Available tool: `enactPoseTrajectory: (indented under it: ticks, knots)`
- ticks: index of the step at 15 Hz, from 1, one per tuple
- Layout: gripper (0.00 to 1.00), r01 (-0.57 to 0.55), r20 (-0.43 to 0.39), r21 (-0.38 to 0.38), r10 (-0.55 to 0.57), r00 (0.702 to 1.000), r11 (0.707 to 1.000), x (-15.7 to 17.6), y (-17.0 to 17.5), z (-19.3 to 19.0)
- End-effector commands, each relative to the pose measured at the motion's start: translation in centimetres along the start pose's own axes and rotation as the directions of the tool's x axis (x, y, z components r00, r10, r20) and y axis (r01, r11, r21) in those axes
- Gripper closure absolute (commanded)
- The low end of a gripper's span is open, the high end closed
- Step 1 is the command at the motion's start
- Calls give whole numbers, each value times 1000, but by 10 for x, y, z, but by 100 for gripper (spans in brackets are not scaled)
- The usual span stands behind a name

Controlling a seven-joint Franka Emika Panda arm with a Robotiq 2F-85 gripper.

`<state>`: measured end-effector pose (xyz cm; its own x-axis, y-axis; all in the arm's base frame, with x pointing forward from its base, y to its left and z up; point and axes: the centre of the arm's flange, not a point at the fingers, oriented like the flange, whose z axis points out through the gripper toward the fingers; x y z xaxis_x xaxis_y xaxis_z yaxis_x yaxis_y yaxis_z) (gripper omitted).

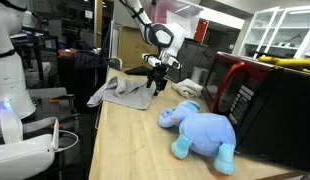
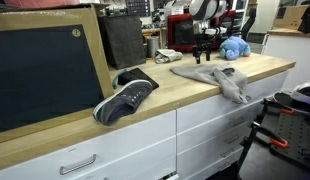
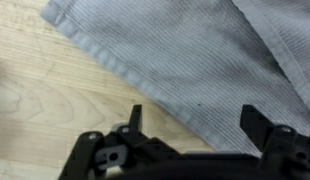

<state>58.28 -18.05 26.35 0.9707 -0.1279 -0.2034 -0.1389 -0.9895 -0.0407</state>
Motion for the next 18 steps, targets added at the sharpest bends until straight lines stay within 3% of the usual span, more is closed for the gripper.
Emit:
enactPoseTrajectory:
  ticks: [1, 2, 3, 5, 13, 14, 18]
  knots:
    - [0, 77, 50, 4, -77, 996, 997, 11, -5, 8]
    - [0, 94, 56, 5, -94, 994, 996, 12, -6, 11]
    - [25, 106, 60, 10, -107, 993, 994, 14, -7, 13]
    - [34, 121, 73, 19, -122, 990, 992, 14, -8, 13]
    - [95, 111, 178, 47, -118, 977, 993, 11, -5, 3]
    - [100, 110, 182, 48, -117, 976, 993, 11, -5, 3]
    - [99, 89, 136, 52, -96, 986, 995, 23, 0, -3]
